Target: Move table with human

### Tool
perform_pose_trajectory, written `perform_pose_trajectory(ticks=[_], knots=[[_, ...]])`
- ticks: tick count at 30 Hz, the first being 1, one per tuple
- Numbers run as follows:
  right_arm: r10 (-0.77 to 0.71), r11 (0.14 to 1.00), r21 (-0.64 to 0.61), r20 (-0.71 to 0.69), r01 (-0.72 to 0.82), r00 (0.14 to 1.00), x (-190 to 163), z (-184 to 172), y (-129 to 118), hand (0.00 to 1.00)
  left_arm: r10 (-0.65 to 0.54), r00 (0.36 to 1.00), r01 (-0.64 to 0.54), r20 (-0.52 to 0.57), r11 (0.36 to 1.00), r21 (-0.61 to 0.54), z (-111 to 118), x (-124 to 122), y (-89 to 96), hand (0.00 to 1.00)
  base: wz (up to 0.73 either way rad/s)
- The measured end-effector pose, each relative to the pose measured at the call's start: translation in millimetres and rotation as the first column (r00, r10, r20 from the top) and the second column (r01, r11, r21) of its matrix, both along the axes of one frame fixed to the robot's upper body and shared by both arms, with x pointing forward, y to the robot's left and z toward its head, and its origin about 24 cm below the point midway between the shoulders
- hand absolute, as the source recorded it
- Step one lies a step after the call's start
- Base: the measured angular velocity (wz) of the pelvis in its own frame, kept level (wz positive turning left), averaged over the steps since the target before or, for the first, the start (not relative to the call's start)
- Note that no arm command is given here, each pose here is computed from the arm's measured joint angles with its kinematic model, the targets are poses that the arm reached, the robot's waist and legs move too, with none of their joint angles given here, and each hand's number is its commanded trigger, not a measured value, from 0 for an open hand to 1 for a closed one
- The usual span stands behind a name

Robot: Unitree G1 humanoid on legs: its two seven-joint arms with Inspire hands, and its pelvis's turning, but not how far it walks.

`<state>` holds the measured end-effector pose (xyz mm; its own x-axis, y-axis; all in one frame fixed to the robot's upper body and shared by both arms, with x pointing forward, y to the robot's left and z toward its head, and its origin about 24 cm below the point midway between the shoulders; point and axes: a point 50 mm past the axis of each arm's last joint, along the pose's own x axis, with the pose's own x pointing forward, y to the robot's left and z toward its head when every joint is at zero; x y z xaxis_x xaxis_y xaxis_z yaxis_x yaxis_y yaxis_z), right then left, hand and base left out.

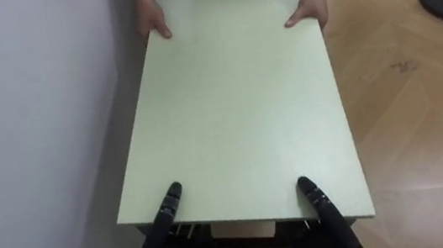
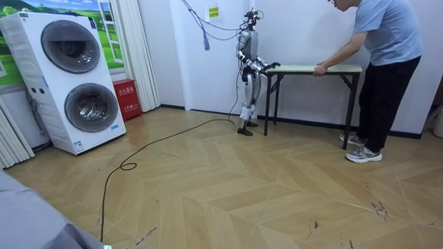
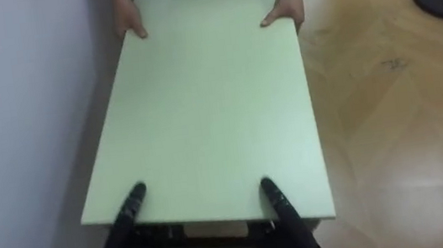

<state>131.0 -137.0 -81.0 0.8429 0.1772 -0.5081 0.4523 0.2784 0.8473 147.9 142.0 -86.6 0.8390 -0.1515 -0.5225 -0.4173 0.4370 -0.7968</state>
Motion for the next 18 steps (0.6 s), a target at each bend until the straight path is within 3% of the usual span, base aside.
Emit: perform_pose_trajectory(ticks=[14, 15, 16, 17, 18], knots=[[0.029, 1.0, -0.002, 0.016, -0.029, 0.999, -1.6, -11.4, -0.7, 1.0, -0.043, 0.998, 0.043, 0.036, 0.999, 0.009, -14.1, -6.7, 8.4, 1.0, 0.0], [0.03, 1.0, -0.001, 0.016, -0.03, 0.999, -1.7, -11.7, -0.8, 0.93, -0.046, 0.998, 0.045, 0.039, 0.999, 0.008, -14.6, -7.0, 8.6, 0.93, 0.0], [0.031, 1.0, 0.0, 0.017, -0.031, 0.999, -1.7, -11.9, -0.9, 0.63, -0.048, 0.998, 0.047, 0.042, 0.999, 0.006, -15.2, -7.0, 8.7, 0.69, 0.0], [0.032, 0.999, 0.002, 0.017, -0.032, 0.999, -1.6, -11.9, -1.1, 0.22, -0.048, 0.998, 0.048, 0.043, 0.999, 0.006, -15.4, -7.0, 8.9, 0.47, 0.0], [0.033, 0.999, 0.003, 0.017, -0.033, 0.999, -1.8, -12.3, -1.2, 0.0, -0.05, 0.998, 0.05, 0.044, 0.999, 0.006, -16.0, -7.5, 9.2, 0.15, 0.0]])
